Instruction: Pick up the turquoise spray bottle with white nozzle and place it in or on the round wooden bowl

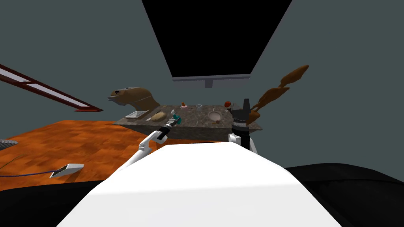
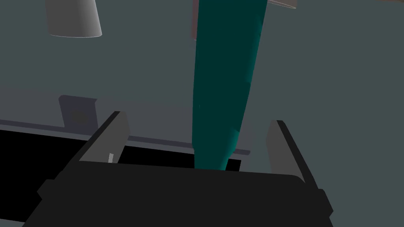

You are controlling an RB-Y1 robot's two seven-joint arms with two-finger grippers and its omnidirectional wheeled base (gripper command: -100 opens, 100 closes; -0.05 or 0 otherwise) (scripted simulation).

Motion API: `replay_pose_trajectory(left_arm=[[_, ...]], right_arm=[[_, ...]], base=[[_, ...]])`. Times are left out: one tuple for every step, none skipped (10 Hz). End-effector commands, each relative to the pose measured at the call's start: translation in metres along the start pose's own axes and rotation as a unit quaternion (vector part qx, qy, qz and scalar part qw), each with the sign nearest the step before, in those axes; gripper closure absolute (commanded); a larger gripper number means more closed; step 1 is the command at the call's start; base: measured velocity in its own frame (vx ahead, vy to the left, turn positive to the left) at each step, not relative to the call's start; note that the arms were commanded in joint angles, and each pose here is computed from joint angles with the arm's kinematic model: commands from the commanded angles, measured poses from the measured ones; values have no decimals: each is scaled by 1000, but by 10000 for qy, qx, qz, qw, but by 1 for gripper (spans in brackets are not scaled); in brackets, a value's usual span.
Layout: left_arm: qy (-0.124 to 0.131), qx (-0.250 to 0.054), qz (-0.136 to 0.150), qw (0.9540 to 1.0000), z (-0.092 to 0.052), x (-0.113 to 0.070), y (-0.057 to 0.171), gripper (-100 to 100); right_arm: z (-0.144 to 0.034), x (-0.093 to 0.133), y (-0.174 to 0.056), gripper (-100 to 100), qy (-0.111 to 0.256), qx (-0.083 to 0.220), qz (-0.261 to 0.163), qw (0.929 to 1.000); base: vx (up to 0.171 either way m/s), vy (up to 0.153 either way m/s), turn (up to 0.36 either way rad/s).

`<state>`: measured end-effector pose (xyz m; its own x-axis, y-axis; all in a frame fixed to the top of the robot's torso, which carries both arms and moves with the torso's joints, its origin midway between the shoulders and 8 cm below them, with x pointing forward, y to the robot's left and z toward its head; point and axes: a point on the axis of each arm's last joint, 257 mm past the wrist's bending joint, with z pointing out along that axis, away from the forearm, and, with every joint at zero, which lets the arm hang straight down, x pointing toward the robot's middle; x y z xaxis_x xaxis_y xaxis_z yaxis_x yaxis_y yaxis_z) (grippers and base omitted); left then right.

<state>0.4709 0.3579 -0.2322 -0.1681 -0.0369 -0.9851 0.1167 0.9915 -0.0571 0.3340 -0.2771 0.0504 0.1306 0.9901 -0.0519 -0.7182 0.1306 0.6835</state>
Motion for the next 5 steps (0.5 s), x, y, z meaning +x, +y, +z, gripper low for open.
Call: replay_pose_trajectory(left_arm=[[-3, -194, -26, 9998, 6, 0, 10, -100], [-14, -388, -60, 9992, 13, -1, 19, -100], [-19, -484, -79, 9988, 16, -2, 23, -100], [-22, -579, -99, 9983, 20, -3, 28, -100], [-24, -673, -121, 9977, 23, -3, 32, -100]], right_arm=[[0, 0, 0, 0, 0, 0, 0, 10000], [0, 0, 0, 0, 0, 0, 0, 10000], [0, 0, 0, 0, 0, 0, 0, 10000], [0, 0, 0, 0, 0, 1, 0, 10000], [0, 0, 0, 0, 0, 1, 0, 10000]], base=[[-106, 85, -180], [-110, 99, -319], [-109, 73, -291], [-107, 37, -181], [-104, 36, -163]])
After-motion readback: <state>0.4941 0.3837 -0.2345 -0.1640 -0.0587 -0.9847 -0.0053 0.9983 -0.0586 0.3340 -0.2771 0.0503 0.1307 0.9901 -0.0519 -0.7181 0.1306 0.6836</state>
